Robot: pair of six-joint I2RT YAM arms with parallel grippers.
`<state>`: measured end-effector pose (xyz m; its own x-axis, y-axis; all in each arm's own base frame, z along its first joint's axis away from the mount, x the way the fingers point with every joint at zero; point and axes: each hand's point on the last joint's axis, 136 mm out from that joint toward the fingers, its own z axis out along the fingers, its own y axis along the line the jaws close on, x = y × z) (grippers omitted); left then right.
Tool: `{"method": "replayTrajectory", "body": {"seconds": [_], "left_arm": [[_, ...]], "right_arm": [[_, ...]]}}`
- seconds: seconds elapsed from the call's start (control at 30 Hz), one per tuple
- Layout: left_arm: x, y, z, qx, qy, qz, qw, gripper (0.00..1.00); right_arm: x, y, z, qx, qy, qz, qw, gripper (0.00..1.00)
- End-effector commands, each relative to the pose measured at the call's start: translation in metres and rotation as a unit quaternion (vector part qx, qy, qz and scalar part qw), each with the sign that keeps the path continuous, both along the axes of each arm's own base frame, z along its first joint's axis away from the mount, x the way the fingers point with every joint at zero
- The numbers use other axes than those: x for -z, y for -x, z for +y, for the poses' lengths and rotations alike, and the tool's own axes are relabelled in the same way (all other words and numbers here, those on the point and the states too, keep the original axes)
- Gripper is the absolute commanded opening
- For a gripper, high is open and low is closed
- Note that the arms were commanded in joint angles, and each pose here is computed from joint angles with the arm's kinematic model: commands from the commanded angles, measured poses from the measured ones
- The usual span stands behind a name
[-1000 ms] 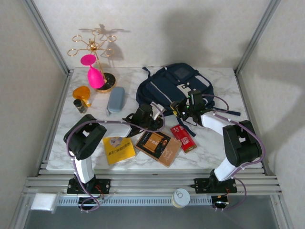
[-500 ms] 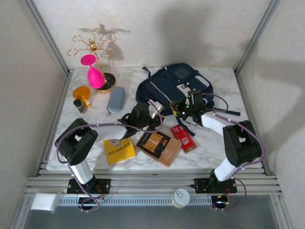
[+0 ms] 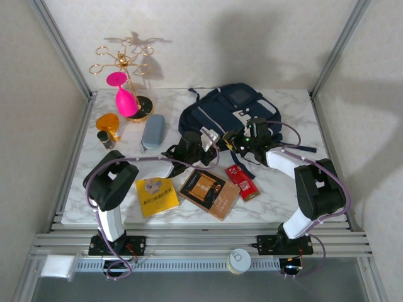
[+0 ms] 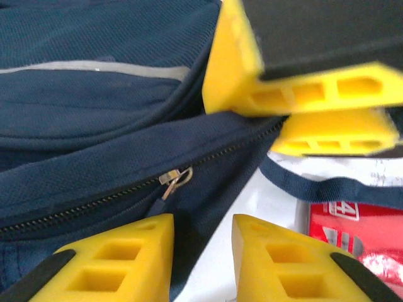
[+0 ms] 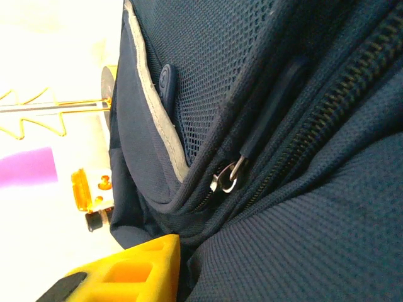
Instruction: Pack books, pencil case, and school supplies into a backpack
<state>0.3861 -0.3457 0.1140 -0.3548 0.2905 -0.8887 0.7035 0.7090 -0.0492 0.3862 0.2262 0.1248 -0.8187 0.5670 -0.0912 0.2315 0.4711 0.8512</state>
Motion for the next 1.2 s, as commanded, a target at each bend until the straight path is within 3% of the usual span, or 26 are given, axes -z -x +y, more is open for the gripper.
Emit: {"method": "replayTrajectory", "body": {"seconds": [0.0,0.1,0.17,0.2,0.63,0.77,0.9,1.03,1.17], "left_arm": [[-0.018,-0.018,-0.005,-0.002,0.020,-0.021,1.000,0.19],[-0.016,-0.018,-0.005,0.004,0.016,-0.013,1.000,0.14],[-0.017,-0.015,0.000,0.003,0.014,-0.011,1.000,0.01],[-0.017,-0.013,0.003,0.005,0.016,-0.009,1.000,0.00],[0.013,0.005,0.061,-0.037,-0.056,0.057,0.996,0.00],[0.016,0.011,0.059,-0.022,-0.053,0.074,0.996,0.00],[0.000,0.014,0.039,-0.003,-0.006,0.079,0.997,0.00],[-0.028,0.015,0.017,0.013,0.031,0.043,0.999,0.21],[-0.049,0.007,0.011,0.023,0.056,0.007,0.998,0.27]], "right_arm": [[-0.026,-0.007,0.011,-0.026,-0.017,-0.058,0.998,0.25],[-0.026,-0.007,0.012,-0.028,-0.015,-0.059,0.998,0.25],[-0.027,-0.007,0.010,-0.026,-0.011,-0.060,0.998,0.22],[-0.027,-0.007,0.008,-0.023,-0.007,-0.060,0.998,0.22],[-0.047,-0.025,-0.045,-0.004,0.020,-0.083,0.996,0.13],[-0.052,-0.029,-0.053,-0.015,0.039,-0.084,0.996,0.12],[-0.055,-0.025,-0.048,-0.023,0.025,-0.078,0.996,0.13],[-0.059,-0.020,-0.038,-0.040,0.000,-0.073,0.997,0.14],[-0.061,-0.018,-0.032,-0.055,-0.015,-0.065,0.996,0.14]]}}
